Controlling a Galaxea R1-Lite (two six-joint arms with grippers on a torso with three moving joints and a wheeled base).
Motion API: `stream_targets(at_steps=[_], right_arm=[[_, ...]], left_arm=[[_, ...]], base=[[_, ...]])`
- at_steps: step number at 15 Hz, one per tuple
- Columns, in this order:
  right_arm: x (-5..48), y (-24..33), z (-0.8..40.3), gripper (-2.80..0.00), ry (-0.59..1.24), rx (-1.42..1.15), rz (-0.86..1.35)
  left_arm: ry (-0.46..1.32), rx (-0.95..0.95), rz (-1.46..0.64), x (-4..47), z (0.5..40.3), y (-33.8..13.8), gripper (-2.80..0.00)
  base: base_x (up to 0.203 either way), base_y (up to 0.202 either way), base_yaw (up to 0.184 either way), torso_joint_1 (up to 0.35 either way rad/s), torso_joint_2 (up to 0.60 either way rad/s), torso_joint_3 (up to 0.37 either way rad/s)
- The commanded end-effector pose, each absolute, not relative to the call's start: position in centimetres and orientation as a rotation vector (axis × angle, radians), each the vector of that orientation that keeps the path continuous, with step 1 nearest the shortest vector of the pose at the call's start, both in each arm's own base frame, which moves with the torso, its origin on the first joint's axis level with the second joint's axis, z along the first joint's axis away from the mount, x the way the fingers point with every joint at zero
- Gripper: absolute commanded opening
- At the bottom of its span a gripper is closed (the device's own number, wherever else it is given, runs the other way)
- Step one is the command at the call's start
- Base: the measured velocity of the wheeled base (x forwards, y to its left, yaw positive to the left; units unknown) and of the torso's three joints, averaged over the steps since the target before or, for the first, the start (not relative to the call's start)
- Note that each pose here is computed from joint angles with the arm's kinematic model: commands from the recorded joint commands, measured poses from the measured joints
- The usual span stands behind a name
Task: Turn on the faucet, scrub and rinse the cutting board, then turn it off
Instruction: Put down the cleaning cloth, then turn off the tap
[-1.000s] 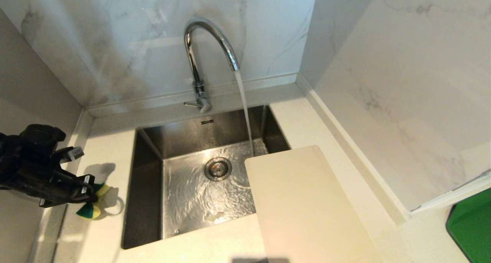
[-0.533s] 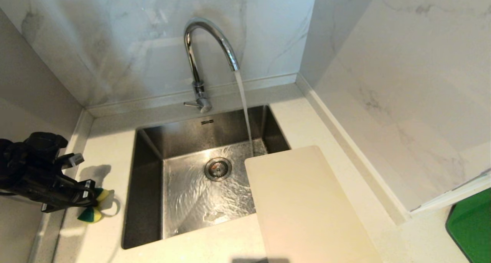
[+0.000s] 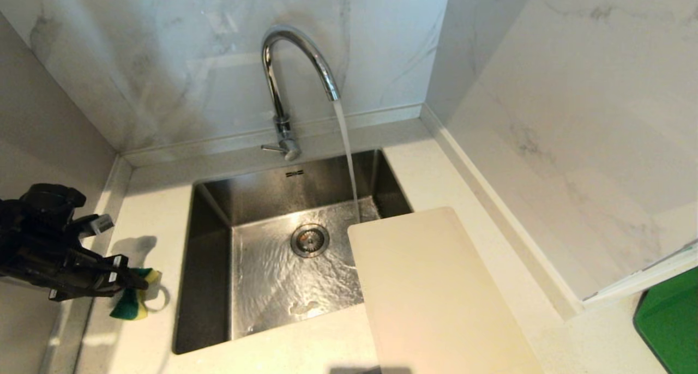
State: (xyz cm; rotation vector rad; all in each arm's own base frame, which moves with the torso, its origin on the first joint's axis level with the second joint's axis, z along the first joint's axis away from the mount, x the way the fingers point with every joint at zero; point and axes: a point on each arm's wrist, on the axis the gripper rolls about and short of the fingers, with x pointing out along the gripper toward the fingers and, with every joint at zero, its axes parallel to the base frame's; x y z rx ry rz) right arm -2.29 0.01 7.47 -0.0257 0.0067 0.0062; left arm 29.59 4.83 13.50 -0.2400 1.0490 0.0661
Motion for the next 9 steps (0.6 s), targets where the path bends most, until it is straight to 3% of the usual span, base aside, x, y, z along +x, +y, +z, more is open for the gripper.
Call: stream_targets(at_steps=[1, 5, 6, 9], right_arm=[[-2.3, 0.0, 7.4, -2.80, 0.009, -0.026, 0.007], [-2.3, 0.0, 7.5, -2.80, 0.008, -0.026, 0.006], [-2.3, 0.0, 7.5, -2.80, 0.008, -0.026, 0.006], [-2.3, 0.0, 7.4, -2.80, 0.009, -0.026, 0.008]], left_arm=[[0.981, -0.250, 0.056, 29.0, 15.3, 4.8, 0.00], [0.750, -0.416, -0.058, 28.7, 20.6, 2.2, 0.00], [0.720, -0.456, -0.100, 28.5, 21.8, 1.0, -2.80], [0.666, -0.703, -0.211, 28.8, 25.4, -1.6, -2.80]], base=[[0.000, 0.000, 0.000, 0.000, 0.00, 0.000], [0.000, 0.000, 0.000, 0.000, 0.00, 0.000], [0.000, 0.000, 0.000, 0.000, 0.00, 0.000], [0.000, 0.000, 0.000, 0.000, 0.00, 0.000]])
